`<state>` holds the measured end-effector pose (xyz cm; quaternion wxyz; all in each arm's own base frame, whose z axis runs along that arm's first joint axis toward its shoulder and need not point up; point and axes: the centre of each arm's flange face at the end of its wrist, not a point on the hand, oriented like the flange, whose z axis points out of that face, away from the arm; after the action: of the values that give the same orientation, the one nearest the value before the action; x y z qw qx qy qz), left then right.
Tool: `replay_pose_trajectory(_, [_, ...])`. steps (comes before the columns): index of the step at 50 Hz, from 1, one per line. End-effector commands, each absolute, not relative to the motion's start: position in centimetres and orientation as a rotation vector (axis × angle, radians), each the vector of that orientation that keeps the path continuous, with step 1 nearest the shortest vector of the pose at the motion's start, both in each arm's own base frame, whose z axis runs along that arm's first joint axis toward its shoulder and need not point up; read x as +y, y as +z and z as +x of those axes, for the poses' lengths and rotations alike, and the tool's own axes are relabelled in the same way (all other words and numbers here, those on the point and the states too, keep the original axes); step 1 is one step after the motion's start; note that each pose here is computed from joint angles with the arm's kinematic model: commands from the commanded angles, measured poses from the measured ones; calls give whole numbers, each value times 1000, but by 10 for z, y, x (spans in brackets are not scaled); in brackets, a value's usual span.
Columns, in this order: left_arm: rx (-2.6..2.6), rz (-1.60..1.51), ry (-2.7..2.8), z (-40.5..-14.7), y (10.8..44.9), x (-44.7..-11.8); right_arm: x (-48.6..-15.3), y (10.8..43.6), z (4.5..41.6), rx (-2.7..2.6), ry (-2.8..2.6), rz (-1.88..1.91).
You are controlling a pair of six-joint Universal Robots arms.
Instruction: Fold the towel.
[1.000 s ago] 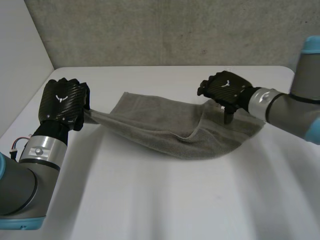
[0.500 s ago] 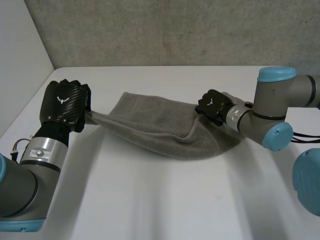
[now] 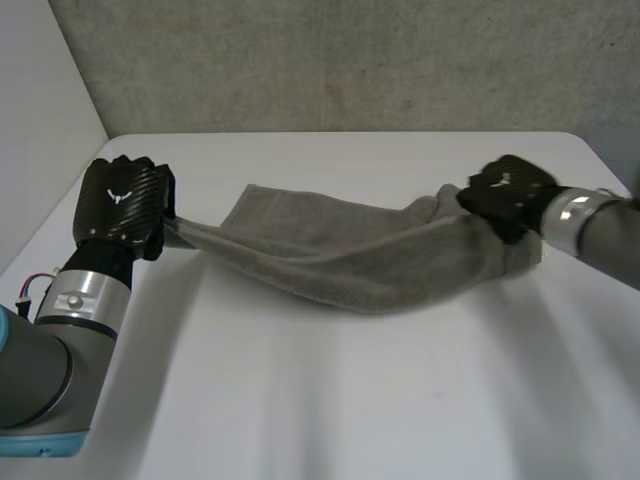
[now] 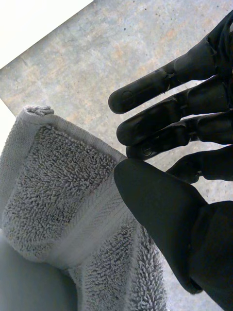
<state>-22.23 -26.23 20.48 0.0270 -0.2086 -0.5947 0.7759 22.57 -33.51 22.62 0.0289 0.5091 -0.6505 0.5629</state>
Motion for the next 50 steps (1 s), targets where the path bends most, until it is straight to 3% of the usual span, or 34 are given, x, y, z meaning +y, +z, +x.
replay_pose_trajectory(1, [-1859, -656, 2392, -220, 210, -259, -307, 243, 185, -2091, 1697, 1425])
replay_pose_trajectory(5, [-1900, -666, 2357, -217, 212, -254, -285, 248, 158, -2137, 1660, 1316])
replay_pose_trajectory(13, [-2025, -710, 2242, -211, 217, -232, -247, 257, 140, -2258, 1596, 1294])
replay_pose_trajectory(24, [-2085, -860, 2218, -207, 227, -208, -231, 267, 134, -2310, 1502, 1458])
replay_pose_trajectory(29, [-2113, -884, 2188, -209, 219, -213, -247, 248, 131, -2375, 1424, 1511])
replay_pose_trajectory(43, [-2265, -1053, 2017, -227, 163, -269, -298, 211, 140, -2480, 1390, 1509])
replay_pose_trajectory(50, [-2143, -1080, 2092, -263, 158, -309, -338, 198, 156, -2402, 1501, 1413])
